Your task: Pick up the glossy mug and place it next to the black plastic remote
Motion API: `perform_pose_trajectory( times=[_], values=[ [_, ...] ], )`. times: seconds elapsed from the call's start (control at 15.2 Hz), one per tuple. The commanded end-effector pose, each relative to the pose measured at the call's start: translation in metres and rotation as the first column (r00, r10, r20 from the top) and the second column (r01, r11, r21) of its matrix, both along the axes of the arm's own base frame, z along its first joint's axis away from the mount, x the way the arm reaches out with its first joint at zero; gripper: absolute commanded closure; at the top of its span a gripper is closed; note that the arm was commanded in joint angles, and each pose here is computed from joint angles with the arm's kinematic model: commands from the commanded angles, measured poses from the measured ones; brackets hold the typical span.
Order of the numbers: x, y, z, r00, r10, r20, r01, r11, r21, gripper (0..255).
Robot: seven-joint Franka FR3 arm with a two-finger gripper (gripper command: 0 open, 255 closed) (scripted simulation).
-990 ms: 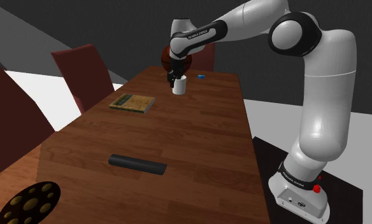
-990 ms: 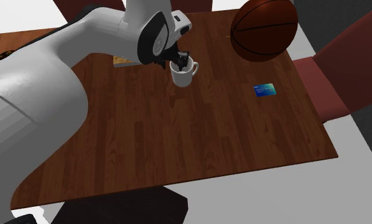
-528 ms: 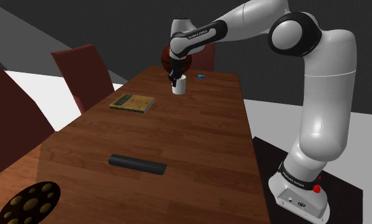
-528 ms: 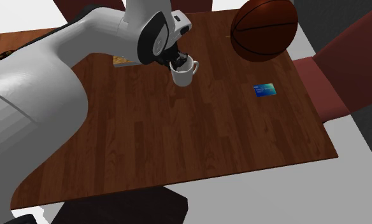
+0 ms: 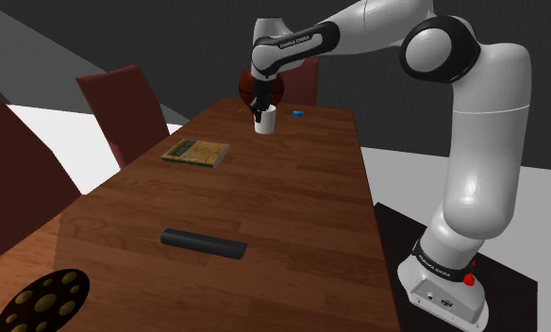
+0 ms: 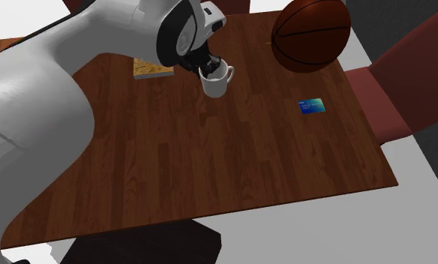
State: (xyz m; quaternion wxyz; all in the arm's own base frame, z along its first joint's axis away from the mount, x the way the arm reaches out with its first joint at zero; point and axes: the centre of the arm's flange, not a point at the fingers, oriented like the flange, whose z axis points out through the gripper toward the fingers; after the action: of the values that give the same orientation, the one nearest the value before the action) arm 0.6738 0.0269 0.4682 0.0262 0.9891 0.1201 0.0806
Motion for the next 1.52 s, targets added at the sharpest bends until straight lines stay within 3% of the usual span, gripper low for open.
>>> perform_pose_trajectory(
  times=[0.0, 1.45],
  values=[
    [0.001, 0.0, 0.011, 1.0, 0.0, 0.0, 0.0, 1.0, 0.0, 255],
    [0.001, 0.0, 0.127, 1.0, 0.0, 0.0, 0.0, 1.0, 0.0, 255]
  ],
)
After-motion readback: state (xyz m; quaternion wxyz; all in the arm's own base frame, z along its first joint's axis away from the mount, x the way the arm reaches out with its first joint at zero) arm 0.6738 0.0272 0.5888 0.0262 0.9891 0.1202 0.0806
